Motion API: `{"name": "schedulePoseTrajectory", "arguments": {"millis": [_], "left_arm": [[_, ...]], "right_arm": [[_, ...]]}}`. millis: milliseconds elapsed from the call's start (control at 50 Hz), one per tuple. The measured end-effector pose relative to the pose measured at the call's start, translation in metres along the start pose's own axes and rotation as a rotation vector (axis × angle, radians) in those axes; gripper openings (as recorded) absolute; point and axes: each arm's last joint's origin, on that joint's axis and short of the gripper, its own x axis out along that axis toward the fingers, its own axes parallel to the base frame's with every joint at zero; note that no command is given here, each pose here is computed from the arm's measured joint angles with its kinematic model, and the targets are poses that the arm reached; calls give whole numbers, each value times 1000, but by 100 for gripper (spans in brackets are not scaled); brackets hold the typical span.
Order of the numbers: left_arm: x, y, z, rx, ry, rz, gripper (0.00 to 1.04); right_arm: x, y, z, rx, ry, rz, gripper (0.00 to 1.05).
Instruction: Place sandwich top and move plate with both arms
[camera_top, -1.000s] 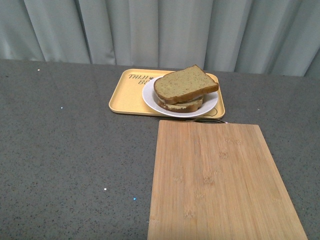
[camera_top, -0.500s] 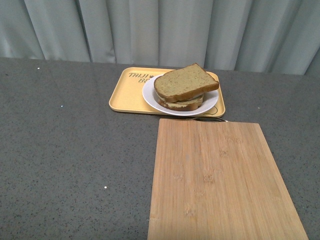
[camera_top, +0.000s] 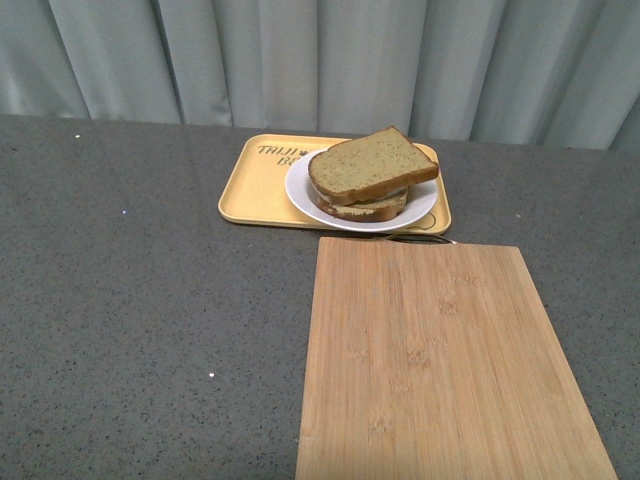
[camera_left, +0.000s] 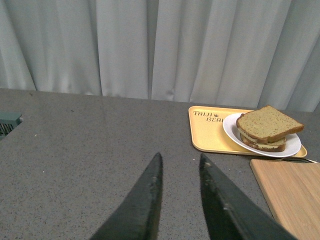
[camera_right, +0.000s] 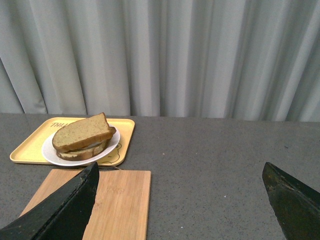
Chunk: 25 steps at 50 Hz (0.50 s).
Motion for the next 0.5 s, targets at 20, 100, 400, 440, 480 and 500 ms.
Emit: {"name": "schedulePoseTrajectory", "arguments": {"millis": [20, 100, 400, 440, 480, 500], "left_arm": [[0, 0, 0, 0, 0, 0, 30], [0, 0, 0, 0, -1, 0, 50], [0, 0, 0, 1, -1, 0, 100], [0, 0, 0, 1, -1, 0, 98], [0, 0, 0, 1, -1, 0, 98], [0, 0, 0, 1, -1, 0, 98]], "right_arm": [[0, 0, 0, 0, 0, 0, 95], [0, 0, 0, 0, 0, 0, 95], [0, 0, 0, 0, 0, 0, 95], [0, 0, 0, 0, 0, 0, 95], [0, 0, 0, 0, 0, 0, 95], [0, 0, 0, 0, 0, 0, 95]]}}
